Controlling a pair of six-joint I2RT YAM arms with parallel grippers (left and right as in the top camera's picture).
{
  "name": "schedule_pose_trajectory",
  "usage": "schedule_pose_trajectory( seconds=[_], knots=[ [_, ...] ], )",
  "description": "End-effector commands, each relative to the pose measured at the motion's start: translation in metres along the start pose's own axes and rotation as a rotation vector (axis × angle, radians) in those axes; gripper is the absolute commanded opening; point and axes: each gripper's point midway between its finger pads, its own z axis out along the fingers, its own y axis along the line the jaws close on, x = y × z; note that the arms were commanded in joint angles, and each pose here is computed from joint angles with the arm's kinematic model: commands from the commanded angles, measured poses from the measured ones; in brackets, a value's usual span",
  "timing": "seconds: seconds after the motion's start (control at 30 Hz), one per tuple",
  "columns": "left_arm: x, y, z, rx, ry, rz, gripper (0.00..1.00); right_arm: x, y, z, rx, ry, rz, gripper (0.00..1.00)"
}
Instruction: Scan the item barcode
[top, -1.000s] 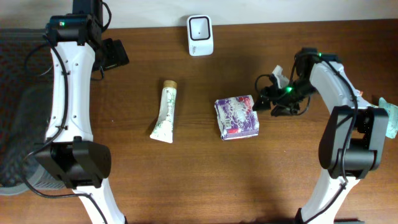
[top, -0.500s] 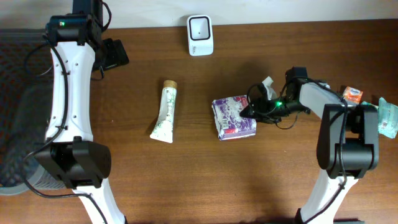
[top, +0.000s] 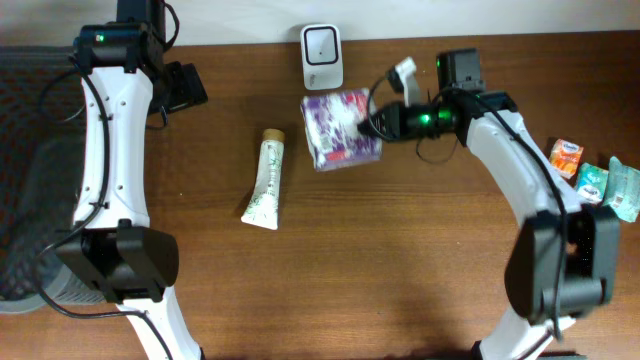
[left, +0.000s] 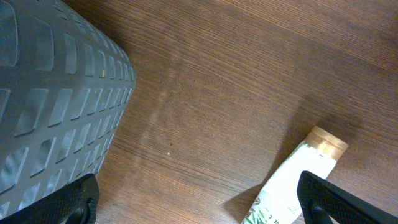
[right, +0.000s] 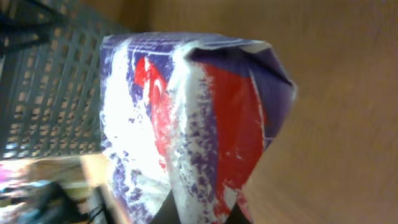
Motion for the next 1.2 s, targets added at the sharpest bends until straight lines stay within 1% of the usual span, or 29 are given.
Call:
schedule_pose_trajectory(
  seconds=[0.0, 0.07, 0.1, 0.27, 0.33, 0.5, 1.17],
  knots=[
    [-0.003, 0.004, -0.011, 0.011, -0.026, -0.021, 0.99, -0.064, 0.060, -0.038, 0.145, -0.254, -0.255, 0.04],
    [-0.003, 0.004, -0.011, 0.011, -0.026, -0.021, 0.99, -0.094, 0.089, -0.056, 0.105, -0.393, -0.334, 0.04],
    [-0.003, 0.004, -0.011, 0.011, -0.026, -0.021, 0.99, -0.099, 0.093, -0.058, 0.092, -0.415, -0.328, 0.04],
    [-0.003, 0.004, -0.011, 0.011, -0.026, -0.021, 0.99, -0.095, 0.093, -0.056, 0.054, -0.400, -0.190, 0.04],
    [-0.003, 0.004, -0.011, 0.011, -0.026, -0.021, 0.99, -0.082, 0.105, -0.051, -0.031, -0.340, -0.191, 0.04],
    [-0.003, 0.004, -0.011, 0.011, -0.026, -0.021, 0.99, -0.068, 0.097, -0.047, -0.017, -0.283, -0.126, 0.04],
    [-0.003, 0.004, -0.011, 0.011, -0.026, -0.021, 0.99, -0.062, 0.091, -0.045, -0.001, -0.259, -0.095, 0.04]
  ],
)
